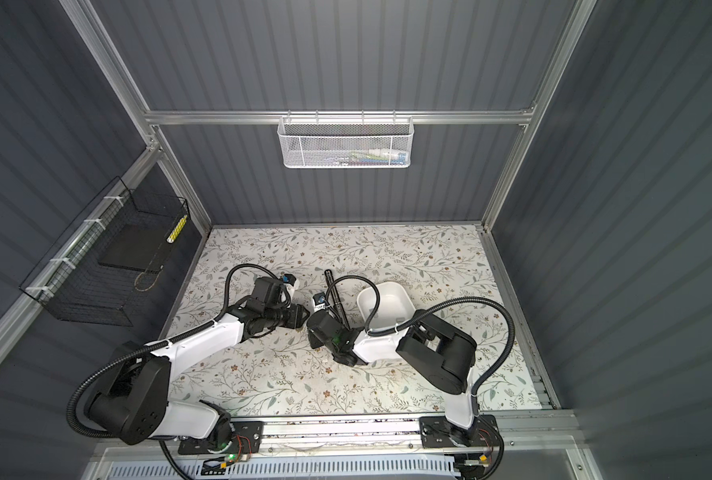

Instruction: Load the staples into the stapler

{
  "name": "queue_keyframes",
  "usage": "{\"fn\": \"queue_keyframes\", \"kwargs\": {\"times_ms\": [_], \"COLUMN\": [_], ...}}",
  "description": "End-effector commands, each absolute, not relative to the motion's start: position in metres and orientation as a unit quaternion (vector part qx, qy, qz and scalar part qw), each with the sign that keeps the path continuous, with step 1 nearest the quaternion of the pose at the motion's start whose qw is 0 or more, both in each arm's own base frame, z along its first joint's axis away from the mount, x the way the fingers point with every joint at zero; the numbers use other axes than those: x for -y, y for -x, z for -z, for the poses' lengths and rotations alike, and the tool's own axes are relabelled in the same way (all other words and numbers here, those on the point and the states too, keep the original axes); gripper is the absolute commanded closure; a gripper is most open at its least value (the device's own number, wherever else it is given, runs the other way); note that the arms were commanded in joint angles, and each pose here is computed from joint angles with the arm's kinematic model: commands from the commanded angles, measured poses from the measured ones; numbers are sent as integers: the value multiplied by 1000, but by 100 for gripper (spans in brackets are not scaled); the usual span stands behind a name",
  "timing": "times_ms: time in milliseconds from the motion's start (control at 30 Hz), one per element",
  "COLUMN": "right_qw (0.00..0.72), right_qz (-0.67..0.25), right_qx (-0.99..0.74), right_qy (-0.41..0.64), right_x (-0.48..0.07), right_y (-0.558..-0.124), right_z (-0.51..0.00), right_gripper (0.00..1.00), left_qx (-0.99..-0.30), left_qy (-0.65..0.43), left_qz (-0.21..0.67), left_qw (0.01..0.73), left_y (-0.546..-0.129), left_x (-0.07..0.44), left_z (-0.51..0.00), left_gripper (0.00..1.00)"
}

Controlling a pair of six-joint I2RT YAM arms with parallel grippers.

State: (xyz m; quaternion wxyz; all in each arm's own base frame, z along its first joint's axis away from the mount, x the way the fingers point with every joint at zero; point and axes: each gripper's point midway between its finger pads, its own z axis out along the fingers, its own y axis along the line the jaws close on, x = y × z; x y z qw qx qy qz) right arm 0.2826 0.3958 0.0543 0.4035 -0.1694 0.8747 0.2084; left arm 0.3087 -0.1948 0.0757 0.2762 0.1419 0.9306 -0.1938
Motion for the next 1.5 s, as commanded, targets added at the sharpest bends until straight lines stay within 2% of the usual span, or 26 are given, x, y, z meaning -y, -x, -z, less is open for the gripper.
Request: {"fn": "queue_keyframes", "kwargs": {"times_ms": [0, 1200, 1467], "right_qw": [351, 329, 337], "right_qz": [-160, -123, -123], "right_qx": [-902, -919, -916], "right_qy": [193, 178, 181], "right_x": [-375, -335, -338], "right_y": [-262, -241, -244], "right_z": [-4, 59, 51], "right_gripper": [72, 74, 74], "left_qx": [-929, -920, -919], "left_qy": [-155, -173, -174], "left_qz": [200, 227, 224], "left_qw": [270, 268, 274], "left_y": [-311, -306, -307], "left_x": [202, 213, 212], "left_z": [-78, -82, -85], "left_gripper": [48, 52, 52]}}
